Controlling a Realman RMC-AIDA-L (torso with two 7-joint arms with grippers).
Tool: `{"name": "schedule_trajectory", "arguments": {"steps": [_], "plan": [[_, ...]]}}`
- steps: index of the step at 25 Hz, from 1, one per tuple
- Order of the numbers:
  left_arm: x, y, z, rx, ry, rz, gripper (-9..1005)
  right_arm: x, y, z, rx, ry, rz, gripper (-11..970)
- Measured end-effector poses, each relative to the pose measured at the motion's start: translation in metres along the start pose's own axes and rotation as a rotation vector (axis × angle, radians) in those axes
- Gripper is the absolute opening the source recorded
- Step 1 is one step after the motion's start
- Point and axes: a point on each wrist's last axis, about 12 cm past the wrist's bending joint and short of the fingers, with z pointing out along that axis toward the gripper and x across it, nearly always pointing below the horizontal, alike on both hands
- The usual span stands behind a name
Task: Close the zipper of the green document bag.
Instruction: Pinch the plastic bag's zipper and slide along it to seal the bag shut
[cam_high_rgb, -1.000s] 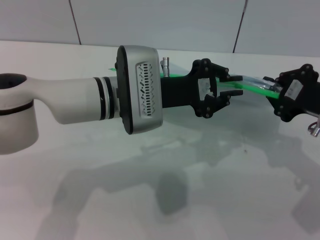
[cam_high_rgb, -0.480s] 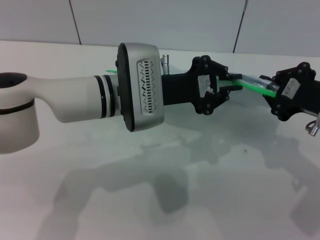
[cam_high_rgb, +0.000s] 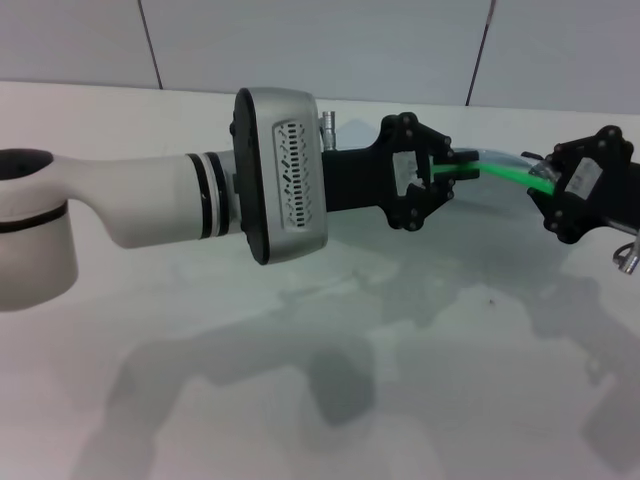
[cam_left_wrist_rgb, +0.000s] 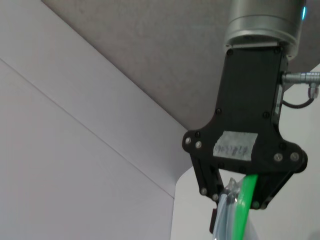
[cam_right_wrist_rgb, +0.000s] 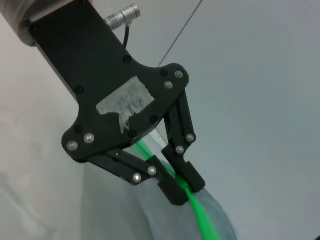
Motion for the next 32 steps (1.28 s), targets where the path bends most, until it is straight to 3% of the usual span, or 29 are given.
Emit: {"name": "schedule_trajectory", "arguments": {"steps": [32], "plan": [[0.014,-0.005,-0.014,-0.036,0.066,-0.038,86,0.001,-0.001,-0.011,0.028,0.002,-0.004,53]]}}
